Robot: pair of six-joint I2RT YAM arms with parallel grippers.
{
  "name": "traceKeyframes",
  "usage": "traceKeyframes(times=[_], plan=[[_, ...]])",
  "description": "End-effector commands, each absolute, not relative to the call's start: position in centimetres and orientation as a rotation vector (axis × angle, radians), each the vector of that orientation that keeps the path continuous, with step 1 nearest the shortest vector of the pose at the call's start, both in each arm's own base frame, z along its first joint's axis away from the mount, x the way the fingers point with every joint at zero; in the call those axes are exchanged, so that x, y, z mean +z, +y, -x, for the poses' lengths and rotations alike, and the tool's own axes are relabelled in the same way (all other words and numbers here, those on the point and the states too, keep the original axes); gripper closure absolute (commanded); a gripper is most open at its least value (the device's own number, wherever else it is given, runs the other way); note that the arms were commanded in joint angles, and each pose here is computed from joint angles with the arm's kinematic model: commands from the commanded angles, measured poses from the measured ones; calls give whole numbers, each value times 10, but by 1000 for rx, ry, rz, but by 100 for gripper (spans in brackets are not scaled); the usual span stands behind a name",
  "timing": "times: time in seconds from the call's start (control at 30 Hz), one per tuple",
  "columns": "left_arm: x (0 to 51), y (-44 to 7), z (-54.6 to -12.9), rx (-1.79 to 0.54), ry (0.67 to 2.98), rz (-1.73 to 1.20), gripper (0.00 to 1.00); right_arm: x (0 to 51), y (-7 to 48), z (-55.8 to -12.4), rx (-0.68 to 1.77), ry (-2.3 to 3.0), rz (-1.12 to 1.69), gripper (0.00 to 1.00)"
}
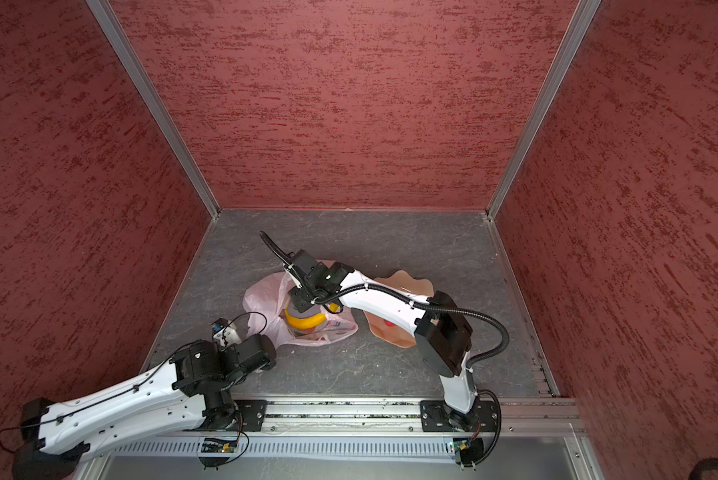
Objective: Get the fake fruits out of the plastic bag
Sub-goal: 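Lower the right gripper into the bag toward the yellow lemon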
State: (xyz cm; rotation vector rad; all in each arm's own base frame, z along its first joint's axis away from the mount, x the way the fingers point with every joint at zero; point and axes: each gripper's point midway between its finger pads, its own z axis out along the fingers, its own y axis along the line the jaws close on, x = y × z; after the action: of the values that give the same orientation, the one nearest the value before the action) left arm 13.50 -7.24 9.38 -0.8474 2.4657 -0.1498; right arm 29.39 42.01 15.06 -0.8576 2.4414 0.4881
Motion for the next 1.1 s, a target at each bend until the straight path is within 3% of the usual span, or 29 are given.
traceKeyframes(times=[0.0, 0.47, 0.77, 1.07], plan=[[97, -85, -143, -186, 2464, 832, 88, 139, 407, -321, 364, 2432, 808, 68], [109, -95, -173, -291, 2428, 816, 88, 127, 424, -340, 461, 2420, 834, 66], [105, -99, -171, -349, 2428, 805, 88, 128, 439, -330, 567, 2437, 821, 66], [93, -97, -163, -402, 2433, 784, 89, 117, 454, -346, 584, 2394, 781, 61]])
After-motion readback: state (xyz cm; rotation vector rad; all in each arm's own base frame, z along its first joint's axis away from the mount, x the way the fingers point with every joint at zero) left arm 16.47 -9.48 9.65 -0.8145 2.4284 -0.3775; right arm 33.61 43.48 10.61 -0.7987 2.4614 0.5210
